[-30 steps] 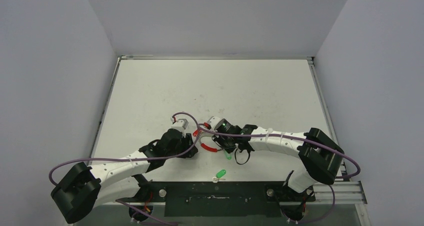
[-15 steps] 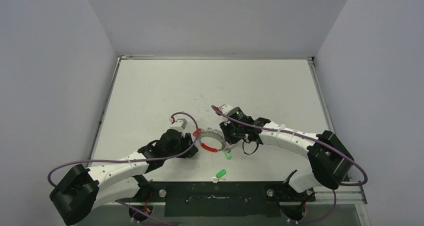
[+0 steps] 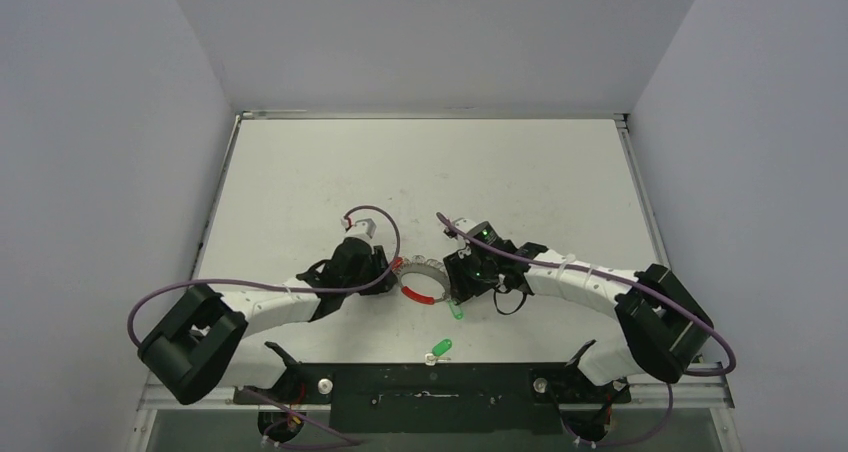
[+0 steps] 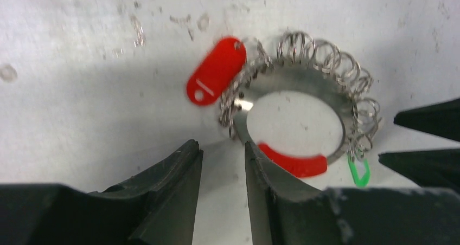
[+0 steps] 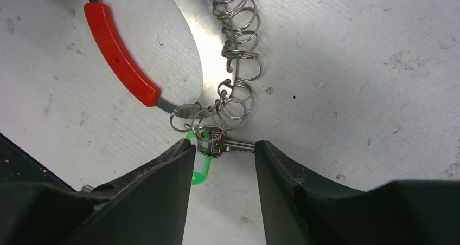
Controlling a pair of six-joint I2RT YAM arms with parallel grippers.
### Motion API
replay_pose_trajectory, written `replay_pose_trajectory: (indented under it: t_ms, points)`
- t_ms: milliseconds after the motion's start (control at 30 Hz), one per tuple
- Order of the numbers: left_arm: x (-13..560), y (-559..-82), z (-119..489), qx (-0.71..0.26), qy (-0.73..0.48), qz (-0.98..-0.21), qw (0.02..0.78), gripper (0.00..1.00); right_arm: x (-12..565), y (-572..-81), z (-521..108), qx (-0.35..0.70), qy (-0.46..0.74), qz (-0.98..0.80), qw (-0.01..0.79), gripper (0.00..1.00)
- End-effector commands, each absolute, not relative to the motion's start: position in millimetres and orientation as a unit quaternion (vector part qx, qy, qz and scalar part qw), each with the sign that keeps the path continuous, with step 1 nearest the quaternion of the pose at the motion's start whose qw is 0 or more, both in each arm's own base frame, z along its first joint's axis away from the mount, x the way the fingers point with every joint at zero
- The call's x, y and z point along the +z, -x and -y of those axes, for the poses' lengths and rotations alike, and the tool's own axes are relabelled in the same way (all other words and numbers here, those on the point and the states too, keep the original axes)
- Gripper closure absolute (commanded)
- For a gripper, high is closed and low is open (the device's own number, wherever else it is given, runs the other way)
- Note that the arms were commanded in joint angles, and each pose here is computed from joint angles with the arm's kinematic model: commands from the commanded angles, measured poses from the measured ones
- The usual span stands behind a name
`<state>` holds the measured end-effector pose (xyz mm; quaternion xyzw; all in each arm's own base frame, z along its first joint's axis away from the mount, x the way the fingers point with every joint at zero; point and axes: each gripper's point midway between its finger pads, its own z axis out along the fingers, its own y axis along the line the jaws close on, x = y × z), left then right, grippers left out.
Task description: Put the keys on the keyring
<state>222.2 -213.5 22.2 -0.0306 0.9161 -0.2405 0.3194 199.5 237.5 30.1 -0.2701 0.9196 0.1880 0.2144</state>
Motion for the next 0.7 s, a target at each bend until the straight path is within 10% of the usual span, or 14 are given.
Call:
replay_pose_trajectory:
  t_ms: [0, 667]
  points:
    - [21.0, -256.5, 217.3, -0.237, 0.004, -0.910, 0.341, 0.67, 49.5, -208.5, -242.2, 0.220, 0.247, -0.910, 0.250, 0.54]
    - [34.1, -324.3, 271.6, -0.264, -0.094, -0.904, 0.322, 0.62, 42.1, -199.0, -241.2, 0.265, 0.233, -0.901, 0.254, 0.49]
